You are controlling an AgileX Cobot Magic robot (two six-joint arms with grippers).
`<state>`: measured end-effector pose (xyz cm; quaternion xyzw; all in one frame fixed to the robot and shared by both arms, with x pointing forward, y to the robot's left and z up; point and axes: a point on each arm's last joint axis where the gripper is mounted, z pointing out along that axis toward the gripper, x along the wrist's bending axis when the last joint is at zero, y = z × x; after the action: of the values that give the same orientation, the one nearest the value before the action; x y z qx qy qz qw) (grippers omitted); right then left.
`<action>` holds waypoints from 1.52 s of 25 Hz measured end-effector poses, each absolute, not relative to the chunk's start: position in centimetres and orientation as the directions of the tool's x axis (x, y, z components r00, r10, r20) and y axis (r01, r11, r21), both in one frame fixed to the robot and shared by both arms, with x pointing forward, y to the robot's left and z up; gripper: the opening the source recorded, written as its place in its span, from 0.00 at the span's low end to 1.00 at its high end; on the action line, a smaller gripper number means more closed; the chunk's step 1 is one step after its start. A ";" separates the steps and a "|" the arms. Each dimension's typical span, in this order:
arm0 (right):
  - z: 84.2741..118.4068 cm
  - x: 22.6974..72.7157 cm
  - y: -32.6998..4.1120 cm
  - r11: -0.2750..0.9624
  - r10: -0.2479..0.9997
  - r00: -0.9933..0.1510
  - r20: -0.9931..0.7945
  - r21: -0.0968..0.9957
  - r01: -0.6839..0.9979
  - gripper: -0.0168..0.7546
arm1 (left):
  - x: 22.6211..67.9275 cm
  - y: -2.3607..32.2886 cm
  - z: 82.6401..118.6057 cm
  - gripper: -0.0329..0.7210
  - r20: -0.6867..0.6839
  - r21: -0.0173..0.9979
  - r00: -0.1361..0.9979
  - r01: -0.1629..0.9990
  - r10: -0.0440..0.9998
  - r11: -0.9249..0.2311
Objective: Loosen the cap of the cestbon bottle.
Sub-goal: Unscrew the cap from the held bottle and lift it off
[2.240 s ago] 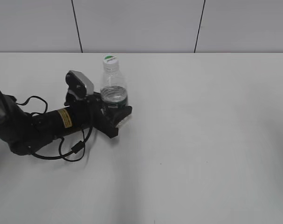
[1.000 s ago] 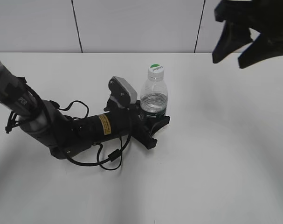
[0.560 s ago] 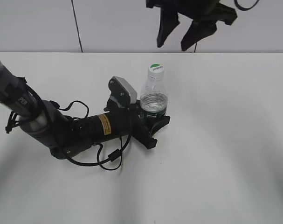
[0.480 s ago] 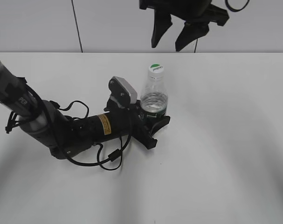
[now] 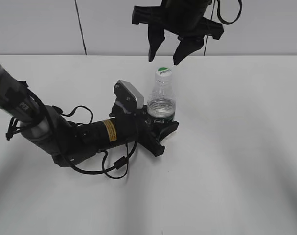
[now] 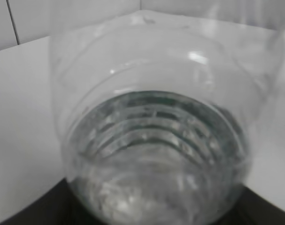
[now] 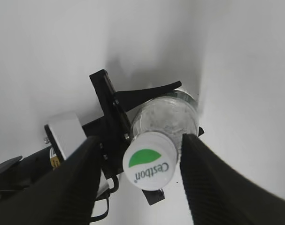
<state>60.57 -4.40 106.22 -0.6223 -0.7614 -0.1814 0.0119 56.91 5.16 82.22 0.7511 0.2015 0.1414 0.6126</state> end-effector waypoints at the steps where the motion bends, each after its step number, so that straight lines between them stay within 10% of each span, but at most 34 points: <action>1: 106.1 60.5 -4.4 0.154 0.946 -0.218 0.242 0.257 0.954 0.57 | 56.9 5.2 82.2 0.56 -0.035 0.977 0.879 0.129 0.476 -0.168; 28: 103.9 59.8 -4.5 0.101 0.964 -0.139 0.228 0.173 0.980 0.42 | 57.0 5.2 82.2 0.56 -0.037 0.977 0.873 0.134 0.486 -0.166; 38: 103.9 59.8 -4.4 0.510 0.824 -0.552 0.131 0.255 0.822 0.42 | 57.0 5.2 82.2 0.56 -0.037 0.977 0.873 0.134 0.486 -0.166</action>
<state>59.83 -4.45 103.91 -0.4734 -0.8688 -0.1450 -0.0034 56.98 5.18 82.21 0.7500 0.2067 0.1438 0.6117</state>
